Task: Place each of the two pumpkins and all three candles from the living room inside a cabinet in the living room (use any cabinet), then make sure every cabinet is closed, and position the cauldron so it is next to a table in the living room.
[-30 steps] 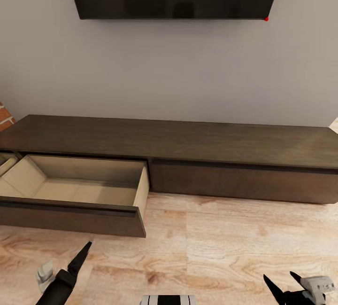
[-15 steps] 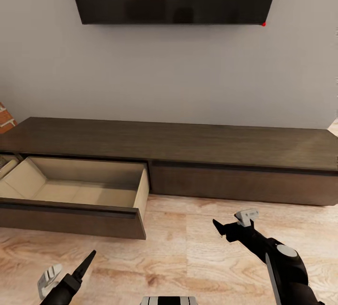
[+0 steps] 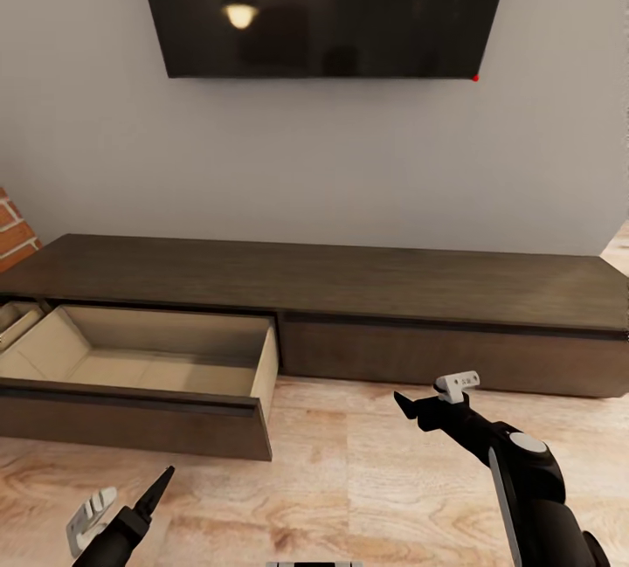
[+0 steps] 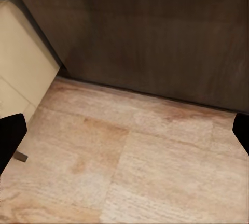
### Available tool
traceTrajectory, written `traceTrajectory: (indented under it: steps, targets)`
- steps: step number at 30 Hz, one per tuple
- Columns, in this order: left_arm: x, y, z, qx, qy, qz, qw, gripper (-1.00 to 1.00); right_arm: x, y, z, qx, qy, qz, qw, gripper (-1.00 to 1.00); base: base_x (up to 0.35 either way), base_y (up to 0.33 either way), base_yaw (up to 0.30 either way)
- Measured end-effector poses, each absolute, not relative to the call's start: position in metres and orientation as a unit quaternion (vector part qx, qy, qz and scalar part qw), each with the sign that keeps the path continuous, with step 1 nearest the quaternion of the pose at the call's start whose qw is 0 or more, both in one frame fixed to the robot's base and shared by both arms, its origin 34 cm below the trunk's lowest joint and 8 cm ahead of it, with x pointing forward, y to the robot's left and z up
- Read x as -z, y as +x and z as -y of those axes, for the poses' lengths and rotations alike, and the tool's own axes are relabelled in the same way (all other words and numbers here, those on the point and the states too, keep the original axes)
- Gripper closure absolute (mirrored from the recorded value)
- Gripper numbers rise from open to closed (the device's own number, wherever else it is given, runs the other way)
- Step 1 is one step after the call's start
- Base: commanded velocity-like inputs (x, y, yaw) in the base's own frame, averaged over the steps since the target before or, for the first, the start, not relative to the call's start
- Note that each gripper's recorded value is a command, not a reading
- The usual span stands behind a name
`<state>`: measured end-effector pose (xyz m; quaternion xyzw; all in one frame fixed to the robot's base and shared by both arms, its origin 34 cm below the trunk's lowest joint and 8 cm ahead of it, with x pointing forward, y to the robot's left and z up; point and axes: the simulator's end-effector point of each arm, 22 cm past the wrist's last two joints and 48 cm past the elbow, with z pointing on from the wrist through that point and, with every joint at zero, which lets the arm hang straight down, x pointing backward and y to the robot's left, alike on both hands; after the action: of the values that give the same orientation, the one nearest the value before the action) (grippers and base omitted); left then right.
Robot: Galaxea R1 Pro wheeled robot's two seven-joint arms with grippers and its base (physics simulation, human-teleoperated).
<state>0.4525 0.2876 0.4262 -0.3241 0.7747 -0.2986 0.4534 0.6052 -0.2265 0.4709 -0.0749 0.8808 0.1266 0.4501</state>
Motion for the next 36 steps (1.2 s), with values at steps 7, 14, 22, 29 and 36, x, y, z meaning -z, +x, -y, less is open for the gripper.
traceTrajectory:
  steps: [7,14,22,29,36]
  targets:
    - [-0.433,0.456,-0.290,0.293,-0.322,-0.774,0.459,-1.00,-0.484,0.603,0.227,-0.126,-0.077,-0.875,0.461,-1.00,0.000,0.000,0.062]
    - [-0.418,0.460,-0.299,0.231,-0.354,-0.793,0.439,-1.00,-0.501,0.605,0.228,-0.124,-0.078,-0.868,0.474,-1.00,0.000,0.000,0.263]
    - [-0.432,0.466,-0.305,0.226,-0.352,-0.777,0.471,-1.00,-0.509,0.607,0.238,-0.112,-0.085,-0.866,0.481,-1.00,-0.032,-0.032,0.293]
    - [-0.430,0.465,-0.304,0.224,-0.356,-0.775,0.471,-1.00,-0.506,0.607,0.239,-0.112,-0.084,-0.867,0.478,-1.00,-0.251,-0.174,0.293]
    - [-0.430,0.466,-0.304,0.225,-0.353,-0.776,0.472,-1.00,-0.503,0.604,0.238,-0.113,-0.085,-0.869,0.475,-1.00,-0.175,-0.141,0.294]
